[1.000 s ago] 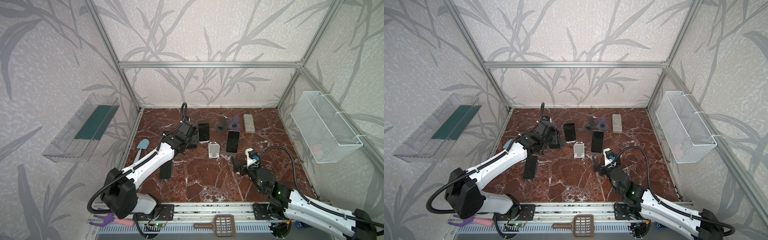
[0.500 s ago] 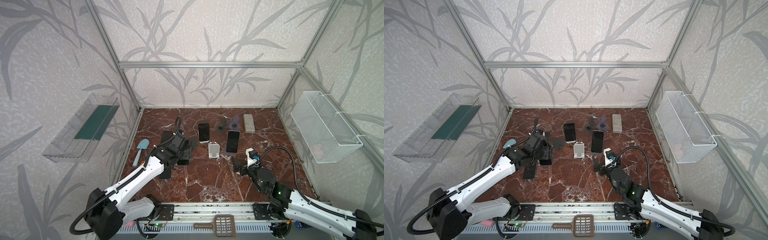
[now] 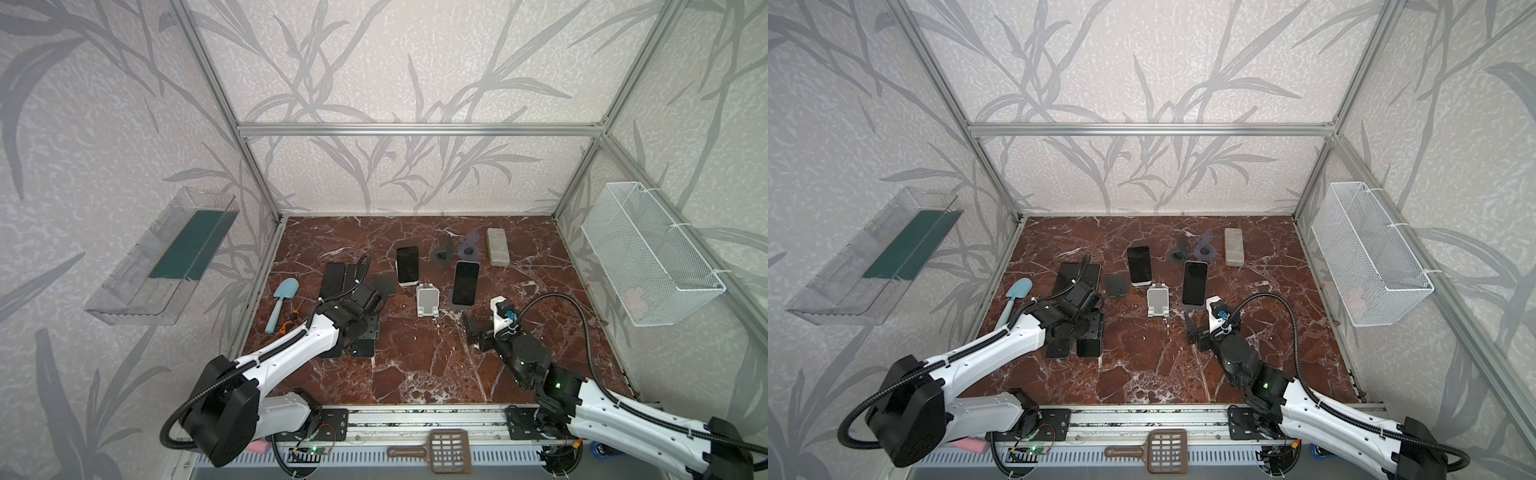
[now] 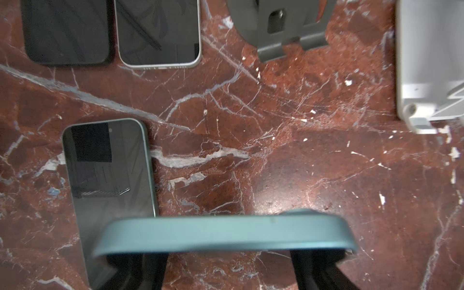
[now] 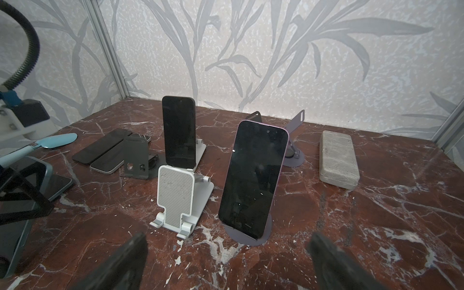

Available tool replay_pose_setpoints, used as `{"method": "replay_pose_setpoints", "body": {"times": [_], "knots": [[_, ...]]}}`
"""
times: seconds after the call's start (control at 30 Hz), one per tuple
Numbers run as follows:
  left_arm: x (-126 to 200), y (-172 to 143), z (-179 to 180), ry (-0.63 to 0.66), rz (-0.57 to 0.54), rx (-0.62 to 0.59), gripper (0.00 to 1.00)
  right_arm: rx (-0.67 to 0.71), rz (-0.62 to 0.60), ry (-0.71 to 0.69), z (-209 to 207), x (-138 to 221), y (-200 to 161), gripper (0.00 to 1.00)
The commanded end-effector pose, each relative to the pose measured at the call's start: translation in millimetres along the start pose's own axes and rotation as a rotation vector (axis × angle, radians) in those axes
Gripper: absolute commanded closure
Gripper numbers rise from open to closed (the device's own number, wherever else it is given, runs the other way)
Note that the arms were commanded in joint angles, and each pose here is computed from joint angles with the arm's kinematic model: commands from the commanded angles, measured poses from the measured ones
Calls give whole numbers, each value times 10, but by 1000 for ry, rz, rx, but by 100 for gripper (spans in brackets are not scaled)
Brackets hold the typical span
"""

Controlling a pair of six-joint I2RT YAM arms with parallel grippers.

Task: Remove the phone from the phone stand
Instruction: Place the phone at the middle-left of the table.

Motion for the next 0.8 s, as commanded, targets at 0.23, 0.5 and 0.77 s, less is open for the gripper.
{"method": "replay_pose_setpoints", "body": {"times": [0.23, 0.5, 0.77], "knots": [[-198, 122, -93, 73, 99, -13, 55, -32, -33, -6, -11, 2, 134, 1], [-317, 110, -52, 95, 164, -10, 56, -32, -33, -9, -18, 5, 130, 1], [-391, -44, 5, 101, 255, 25, 56, -27, -26, -11, -10, -13, 116, 1]]}}
Point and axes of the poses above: each gripper's point midway between its finger pads, its own x axis back along the fingers, its own z axis along the line the jaws close on, y = z × x, the point moved 3 cm from there along x, back along the fingers, and after that the axes turned 6 degrees about x, right-handed, at the moved point
